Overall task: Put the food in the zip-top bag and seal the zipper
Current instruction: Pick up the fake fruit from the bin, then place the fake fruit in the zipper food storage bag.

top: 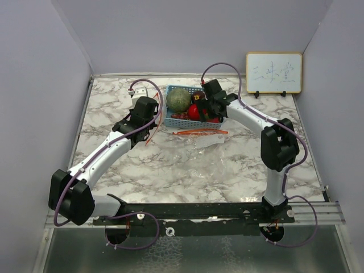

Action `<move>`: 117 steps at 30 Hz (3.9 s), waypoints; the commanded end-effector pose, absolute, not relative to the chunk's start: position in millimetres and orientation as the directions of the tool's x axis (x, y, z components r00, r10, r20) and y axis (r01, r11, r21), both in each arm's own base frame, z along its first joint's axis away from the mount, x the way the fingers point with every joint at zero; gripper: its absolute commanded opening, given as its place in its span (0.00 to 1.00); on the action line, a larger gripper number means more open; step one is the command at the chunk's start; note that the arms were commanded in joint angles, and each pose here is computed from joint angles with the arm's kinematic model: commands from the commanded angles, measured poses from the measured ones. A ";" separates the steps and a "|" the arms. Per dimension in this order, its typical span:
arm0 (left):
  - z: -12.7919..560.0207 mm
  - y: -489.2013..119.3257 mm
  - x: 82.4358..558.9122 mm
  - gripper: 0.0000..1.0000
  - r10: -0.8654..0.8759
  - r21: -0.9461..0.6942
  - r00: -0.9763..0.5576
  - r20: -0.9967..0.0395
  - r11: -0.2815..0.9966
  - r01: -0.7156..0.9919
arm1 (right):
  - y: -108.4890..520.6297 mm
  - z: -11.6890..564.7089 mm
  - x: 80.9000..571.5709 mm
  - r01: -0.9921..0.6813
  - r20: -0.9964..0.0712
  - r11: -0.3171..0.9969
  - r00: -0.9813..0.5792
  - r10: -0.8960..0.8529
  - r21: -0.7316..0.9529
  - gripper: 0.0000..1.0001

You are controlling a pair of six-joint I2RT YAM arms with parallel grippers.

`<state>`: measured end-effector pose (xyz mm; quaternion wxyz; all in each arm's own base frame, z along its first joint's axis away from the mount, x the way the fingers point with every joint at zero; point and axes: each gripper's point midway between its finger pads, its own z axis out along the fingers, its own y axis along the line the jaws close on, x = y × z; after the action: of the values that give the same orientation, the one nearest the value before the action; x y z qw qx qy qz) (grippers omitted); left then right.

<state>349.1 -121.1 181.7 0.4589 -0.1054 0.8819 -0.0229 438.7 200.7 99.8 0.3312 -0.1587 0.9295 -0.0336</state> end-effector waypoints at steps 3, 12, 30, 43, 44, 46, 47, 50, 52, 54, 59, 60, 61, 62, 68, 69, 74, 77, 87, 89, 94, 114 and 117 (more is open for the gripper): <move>190.5 -128.2 356.8 0.00 -0.211 -0.163 -0.546 -0.811 0.977 -0.135 | 206.1 81.2 442.5 -0.291 -0.608 0.946 -0.729 -0.315 -0.141 0.96; 185.4 -131.2 357.5 0.00 -0.212 -0.168 -0.557 -0.803 0.977 -0.130 | 228.7 161.0 459.5 -0.305 -0.774 0.952 -0.593 -0.220 -0.037 0.96; 179.5 -136.2 358.7 0.00 -0.196 -0.163 -0.580 -0.791 0.981 -0.108 | 210.9 122.4 522.2 -0.165 -0.744 0.986 -0.656 -0.127 -0.022 0.96; 175.9 -137.7 363.0 0.00 -0.185 -0.151 -0.585 -0.789 0.983 -0.107 | 216.2 99.5 495.2 -0.243 -0.692 0.970 -0.704 -0.163 0.019 0.52; 176.8 -137.7 363.7 0.00 -0.184 -0.150 -0.584 -0.791 0.983 -0.107 | 216.0 109.3 496.9 -0.246 -0.706 0.969 -0.689 -0.165 0.013 0.46; 177.9 -137.6 364.2 0.00 -0.179 -0.146 -0.583 -0.792 0.984 -0.103 | 216.2 134.8 500.3 -0.254 -0.742 0.967 -0.650 -0.163 0.010 0.36; 177.8 -137.4 364.1 0.00 -0.175 -0.142 -0.584 -0.793 0.985 -0.101 | 216.8 150.8 500.8 -0.262 -0.763 0.965 -0.627 -0.160 0.012 0.33; 183.3 -137.9 365.2 0.00 -0.172 -0.144 -0.577 -0.799 0.985 -0.094 | 227.2 202.1 493.3 -0.327 -0.818 0.943 -0.558 -0.139 0.063 0.29; 187.1 -138.2 365.0 0.00 -0.171 -0.147 -0.572 -0.802 0.985 -0.089 | 244.8 243.0 477.1 -0.436 -0.863 0.890 -0.492 -0.114 0.132 0.28; 189.6 -137.9 364.2 0.00 -0.171 -0.149 -0.567 -0.806 0.985 -0.086 | 272.5 269.7 452.1 -0.574 -0.880 0.782 -0.469 -0.074 0.241 0.28; 191.4 -137.4 361.0 0.00 -0.173 -0.155 -0.565 -0.807 0.985 -0.080 | 347.7 316.2 373.0 -0.789 -0.834 0.306 -0.551 0.036 0.534 0.26; 192.8 -137.3 360.6 0.00 -0.175 -0.157 -0.563 -0.808 0.984 -0.080 | 360.3 320.5 362.5 -0.794 -0.824 0.240 -0.564 0.048 0.558 0.26; 193.8 -137.5 360.3 0.00 -0.179 -0.162 -0.561 -0.809 0.984 -0.079 | 372.0 326.4 354.4 -0.803 -0.822 0.186 -0.566 0.060 0.566 0.26; 194.7 -137.8 359.6 0.00 -0.182 -0.167 -0.559 -0.809 0.983 -0.078 | 383.6 328.1 348.3 -0.802 -0.815 0.145 -0.577 0.062 0.579 0.26; 213.0 -144.1 354.9 0.00 -0.232 -0.245 -0.517 -0.824 0.969 -0.046 | 423.2 322.6 339.0 -0.741 -0.741 0.018 -0.668 0.068 0.671 0.23; 215.1 -145.1 353.6 0.00 -0.245 -0.261 -0.511 -0.824 0.964 -0.043 | 424.7 321.8 341.3 -0.730 -0.728 0.014 -0.680 0.082 0.683 0.23; 225.6 -150.7 344.5 0.00 -0.307 -0.343 -0.482 -0.821 0.939 -0.013 | 431.0 308.8 352.6 -0.674 -0.671 0.015 -0.732 0.120 0.739 0.21; 230.9 -152.7 340.4 0.00 -0.339 -0.383 -0.466 -0.817 0.924 0.000 | 432.5 295.7 358.6 -0.642 -0.641 0.044 -0.756 0.134 0.766 0.21; 254.9 -156.7 335.5 0.00 -0.449 -0.498 -0.405 -0.796 0.867 0.018 | 413.2 230.1 368.7 -0.619 -0.683 0.413 -0.730 0.012 0.669 0.20; 259.4 -160.4 337.6 0.00 -0.469 -0.522 -0.400 -0.787 0.852 0.027 | 410.0 222.5 365.6 -0.620 -0.693 0.469 -0.720 -0.023 0.629 0.20; 256.7 -170.5 340.6 0.00 -0.510 -0.576 -0.419 -0.751 0.817 0.037 | 405.7 222.4 361.6 -0.632 -0.734 0.566 -0.675 -0.067 0.529 0.23; 236.6 -200.4 324.0 0.00 -0.679 -0.813 -0.534 -0.504 0.581 0.030 | 368.4 237.7 322.2 -0.638 -0.745 0.690 -0.631 -0.215 0.342 0.68; 235.5 -207.7 322.9 0.00 -0.702 -0.858 -0.560 -0.440 0.513 0.032 | 374.4 234.6 317.3 -0.649 -0.742 0.675 -0.632 -0.222 0.351 0.68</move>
<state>326.5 -191.3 218.6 0.4375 -0.2093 0.7961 -0.3620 330.9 374.4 241.5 0.3540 -0.2373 0.8472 0.3171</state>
